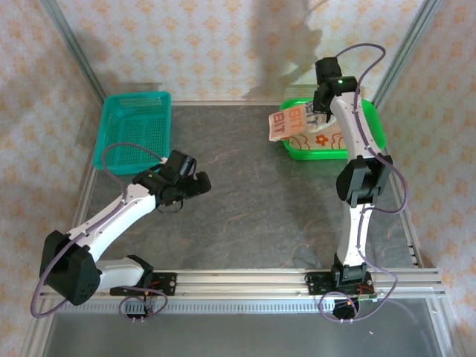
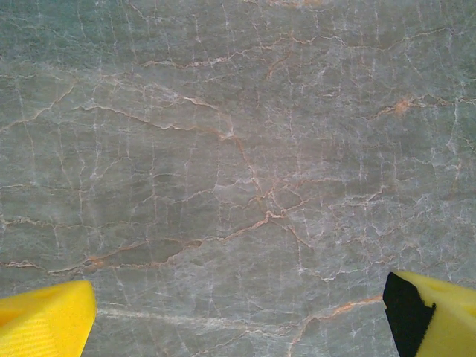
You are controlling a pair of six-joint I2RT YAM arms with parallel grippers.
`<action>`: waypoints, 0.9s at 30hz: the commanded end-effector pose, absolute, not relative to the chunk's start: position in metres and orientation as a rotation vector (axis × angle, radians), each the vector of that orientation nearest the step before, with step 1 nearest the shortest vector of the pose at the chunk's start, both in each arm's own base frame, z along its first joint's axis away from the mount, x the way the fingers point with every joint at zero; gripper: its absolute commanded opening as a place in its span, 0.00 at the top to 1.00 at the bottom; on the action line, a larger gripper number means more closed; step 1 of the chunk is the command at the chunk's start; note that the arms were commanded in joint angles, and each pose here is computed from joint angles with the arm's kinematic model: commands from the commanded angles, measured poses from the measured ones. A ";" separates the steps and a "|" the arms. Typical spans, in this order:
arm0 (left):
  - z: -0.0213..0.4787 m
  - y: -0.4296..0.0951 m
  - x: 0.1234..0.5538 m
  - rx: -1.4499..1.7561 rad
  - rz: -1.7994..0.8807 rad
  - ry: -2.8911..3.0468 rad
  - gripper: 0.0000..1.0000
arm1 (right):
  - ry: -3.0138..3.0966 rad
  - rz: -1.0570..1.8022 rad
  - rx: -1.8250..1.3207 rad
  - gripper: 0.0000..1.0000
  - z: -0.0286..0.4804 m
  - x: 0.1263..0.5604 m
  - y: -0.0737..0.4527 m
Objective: Fold and stack the towels
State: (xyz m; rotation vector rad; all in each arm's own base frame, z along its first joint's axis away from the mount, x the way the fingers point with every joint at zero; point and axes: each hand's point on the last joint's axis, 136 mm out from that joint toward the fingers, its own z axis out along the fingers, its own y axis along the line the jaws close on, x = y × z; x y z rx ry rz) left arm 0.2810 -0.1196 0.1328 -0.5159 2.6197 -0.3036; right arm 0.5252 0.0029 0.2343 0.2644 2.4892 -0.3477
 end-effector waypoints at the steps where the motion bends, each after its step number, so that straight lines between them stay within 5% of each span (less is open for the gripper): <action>1: 0.142 -0.121 0.288 -0.487 -0.310 2.614 0.00 | 2.473 -0.434 0.250 1.00 0.227 0.537 -0.006; 27: 0.141 -0.121 0.293 -0.502 -0.296 2.627 0.00 | 2.459 -0.640 0.333 1.00 0.194 0.551 -0.056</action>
